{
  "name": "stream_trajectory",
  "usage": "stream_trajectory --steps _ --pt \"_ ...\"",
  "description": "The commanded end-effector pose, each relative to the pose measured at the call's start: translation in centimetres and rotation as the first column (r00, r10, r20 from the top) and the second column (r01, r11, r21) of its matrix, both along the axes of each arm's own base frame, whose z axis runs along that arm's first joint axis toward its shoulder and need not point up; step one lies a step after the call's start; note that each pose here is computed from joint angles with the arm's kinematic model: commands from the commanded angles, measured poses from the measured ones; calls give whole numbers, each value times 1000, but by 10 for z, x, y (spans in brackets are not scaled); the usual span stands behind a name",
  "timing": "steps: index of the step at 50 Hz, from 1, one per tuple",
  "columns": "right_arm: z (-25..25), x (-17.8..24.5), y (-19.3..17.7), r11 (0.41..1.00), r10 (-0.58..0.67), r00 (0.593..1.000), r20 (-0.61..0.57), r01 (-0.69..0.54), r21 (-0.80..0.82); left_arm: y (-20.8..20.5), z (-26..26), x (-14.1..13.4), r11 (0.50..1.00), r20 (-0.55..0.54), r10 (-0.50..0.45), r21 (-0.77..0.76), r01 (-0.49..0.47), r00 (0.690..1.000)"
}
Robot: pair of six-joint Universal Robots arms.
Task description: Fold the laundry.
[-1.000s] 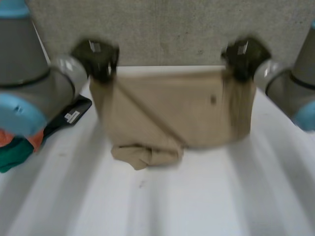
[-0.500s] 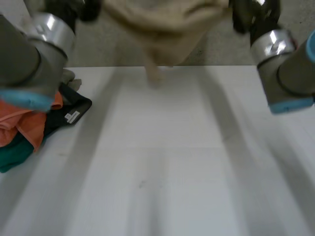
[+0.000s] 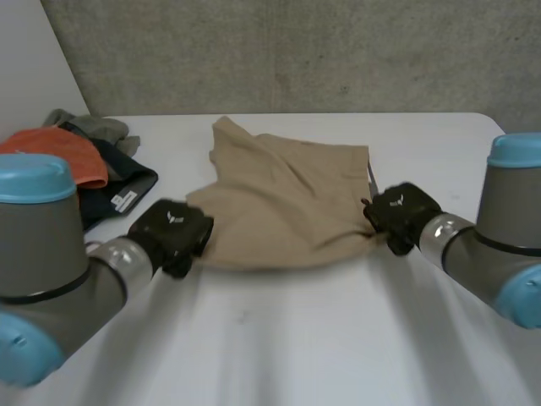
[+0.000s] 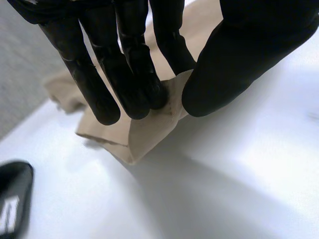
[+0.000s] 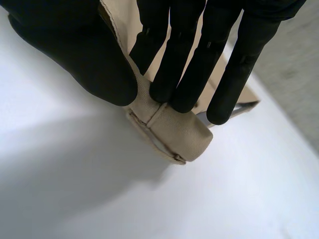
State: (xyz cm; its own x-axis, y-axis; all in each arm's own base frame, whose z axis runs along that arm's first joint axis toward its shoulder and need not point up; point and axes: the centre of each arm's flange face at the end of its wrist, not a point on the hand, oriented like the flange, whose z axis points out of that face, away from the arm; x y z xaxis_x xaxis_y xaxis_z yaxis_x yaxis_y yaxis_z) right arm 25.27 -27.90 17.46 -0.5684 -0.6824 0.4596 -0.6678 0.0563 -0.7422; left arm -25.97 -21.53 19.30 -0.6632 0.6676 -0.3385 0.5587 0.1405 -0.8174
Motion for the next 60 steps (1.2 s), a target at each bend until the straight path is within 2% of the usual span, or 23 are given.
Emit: stream_trajectory --steps 1,4,8,13,19,26,32,36,48,60 --pt "12 -25 61 972 103 976 -191 -57 229 69 3 24 956 190 -88 293 29 978" --pt "13 -35 83 948 177 951 -254 -95 303 91 6 33 906 244 -146 422 31 959" --pt "15 -38 93 942 224 940 -257 -141 306 101 13 34 884 227 -173 465 50 958" --pt "16 -35 98 932 224 953 -204 -149 331 94 25 30 923 217 -153 380 61 964" --pt "14 -28 86 950 167 977 -135 -122 287 70 26 26 960 233 -76 279 8 970" --pt "13 -22 70 981 83 994 -70 -69 183 43 31 26 986 152 41 152 -64 988" --pt "18 -16 64 992 23 1000 21 -25 125 54 30 31 969 113 94 220 -117 989" --pt "17 -13 64 994 0 999 35 -4 113 70 35 35 960 99 99 254 -121 990" --pt "18 -7 59 998 -45 996 74 41 53 119 28 38 931 80 55 357 -80 995" --pt "17 -5 56 997 -64 995 79 62 35 118 -6 32 928 206 75 345 -144 976"
